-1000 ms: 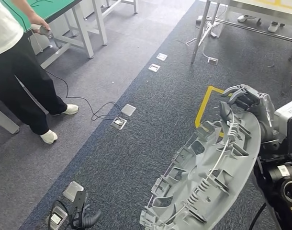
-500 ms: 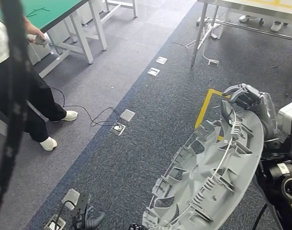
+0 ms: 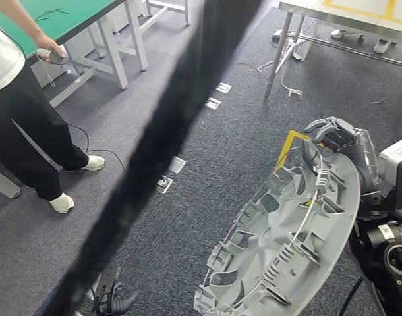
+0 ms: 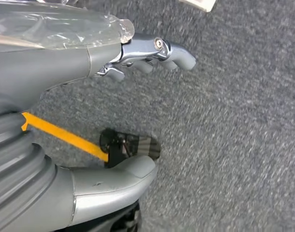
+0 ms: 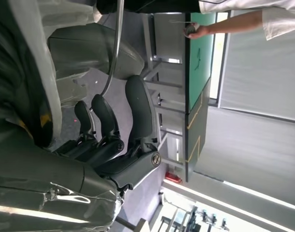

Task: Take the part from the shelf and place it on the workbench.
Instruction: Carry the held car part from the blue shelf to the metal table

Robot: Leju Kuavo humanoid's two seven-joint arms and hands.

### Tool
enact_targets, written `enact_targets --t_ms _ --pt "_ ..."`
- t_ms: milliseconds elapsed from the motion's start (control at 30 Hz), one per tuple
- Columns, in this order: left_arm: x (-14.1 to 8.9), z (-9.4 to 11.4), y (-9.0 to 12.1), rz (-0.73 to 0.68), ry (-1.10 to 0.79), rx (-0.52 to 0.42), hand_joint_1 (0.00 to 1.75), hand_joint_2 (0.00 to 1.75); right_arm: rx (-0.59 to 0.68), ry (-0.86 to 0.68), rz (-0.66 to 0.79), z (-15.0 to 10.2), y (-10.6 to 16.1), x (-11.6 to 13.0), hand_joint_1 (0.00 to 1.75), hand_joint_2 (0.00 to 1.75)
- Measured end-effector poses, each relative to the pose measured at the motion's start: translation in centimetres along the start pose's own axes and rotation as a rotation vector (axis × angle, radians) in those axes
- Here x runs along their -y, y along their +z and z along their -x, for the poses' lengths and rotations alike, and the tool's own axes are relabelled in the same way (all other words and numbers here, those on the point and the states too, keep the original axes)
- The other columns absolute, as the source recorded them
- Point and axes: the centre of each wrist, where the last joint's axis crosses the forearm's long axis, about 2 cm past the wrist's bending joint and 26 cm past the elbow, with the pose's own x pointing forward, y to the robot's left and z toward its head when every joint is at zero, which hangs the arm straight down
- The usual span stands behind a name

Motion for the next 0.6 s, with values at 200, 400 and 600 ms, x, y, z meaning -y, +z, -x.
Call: enact_targets --t_ms 200,400,600 --pt "0.07 0.06 0.03 0.002 -0.001 -0.002 0.00 1.75 -0.003 0.000 0.000 0.07 0.00 0.06 1.75 1.75" --pt "0.01 -0.05 -0.02 0.001 -0.002 -0.001 0.00 1.75 -0.001 -0.001 -0.002 0.03 -0.10 0.06 1.75 1.75" --pt "-0.20 0.34 0.16 -0.003 -0.003 -0.009 0.00 1.75 -0.005 -0.005 -0.003 0.14 0.00 -0.08 1.75 1.75"
